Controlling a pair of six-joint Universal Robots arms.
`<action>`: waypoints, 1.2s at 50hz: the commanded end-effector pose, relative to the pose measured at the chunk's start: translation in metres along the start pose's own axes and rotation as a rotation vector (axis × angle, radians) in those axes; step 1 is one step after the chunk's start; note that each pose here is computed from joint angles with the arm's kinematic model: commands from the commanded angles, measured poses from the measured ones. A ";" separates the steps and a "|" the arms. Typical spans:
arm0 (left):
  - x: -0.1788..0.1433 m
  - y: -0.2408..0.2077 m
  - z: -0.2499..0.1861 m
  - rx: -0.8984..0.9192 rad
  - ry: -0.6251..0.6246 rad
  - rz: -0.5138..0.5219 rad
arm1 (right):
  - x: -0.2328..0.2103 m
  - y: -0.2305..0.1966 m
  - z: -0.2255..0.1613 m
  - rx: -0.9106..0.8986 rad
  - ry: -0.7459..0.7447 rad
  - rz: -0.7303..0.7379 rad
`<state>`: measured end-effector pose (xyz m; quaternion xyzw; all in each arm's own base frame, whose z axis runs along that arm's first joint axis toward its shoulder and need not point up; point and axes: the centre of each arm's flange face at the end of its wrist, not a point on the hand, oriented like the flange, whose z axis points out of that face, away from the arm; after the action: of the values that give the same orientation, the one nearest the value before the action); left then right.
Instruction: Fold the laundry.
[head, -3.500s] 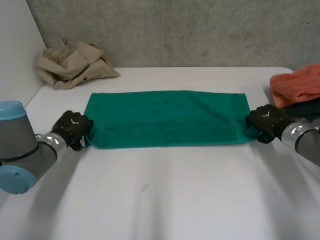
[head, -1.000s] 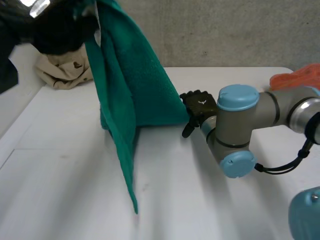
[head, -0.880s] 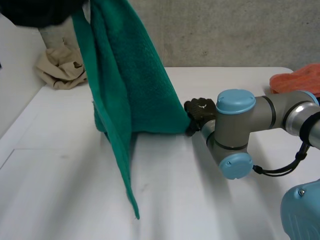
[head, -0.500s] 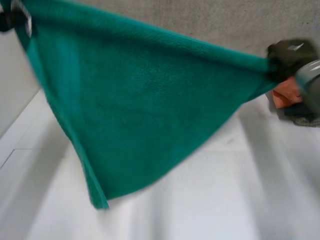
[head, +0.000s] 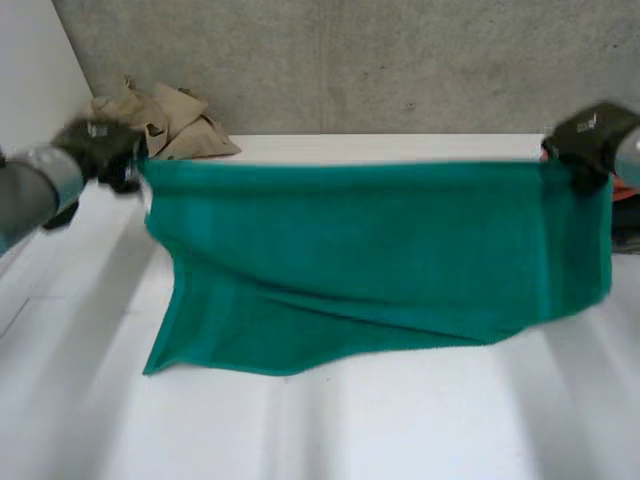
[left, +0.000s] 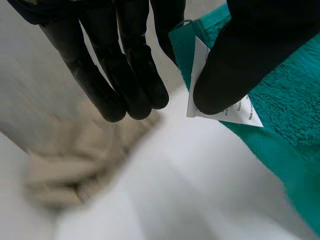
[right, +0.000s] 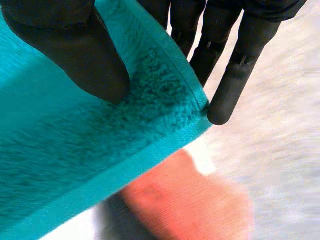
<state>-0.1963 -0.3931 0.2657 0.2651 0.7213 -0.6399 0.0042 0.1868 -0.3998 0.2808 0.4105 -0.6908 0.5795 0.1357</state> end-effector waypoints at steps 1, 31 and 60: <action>-0.043 -0.126 0.018 0.616 -0.249 -0.003 | 0.074 -0.079 0.012 0.455 0.481 0.114; -0.002 0.059 -0.004 0.159 -0.085 -0.158 | -0.056 0.040 0.023 0.091 0.033 0.257; 0.039 0.090 -0.126 -0.406 0.273 0.199 | -0.055 0.089 -0.057 -0.439 -0.364 0.011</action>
<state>-0.1450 -0.2229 0.1899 0.4295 0.8220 -0.3739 -0.0109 0.1344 -0.2950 0.2103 0.4912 -0.8256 0.2681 0.0719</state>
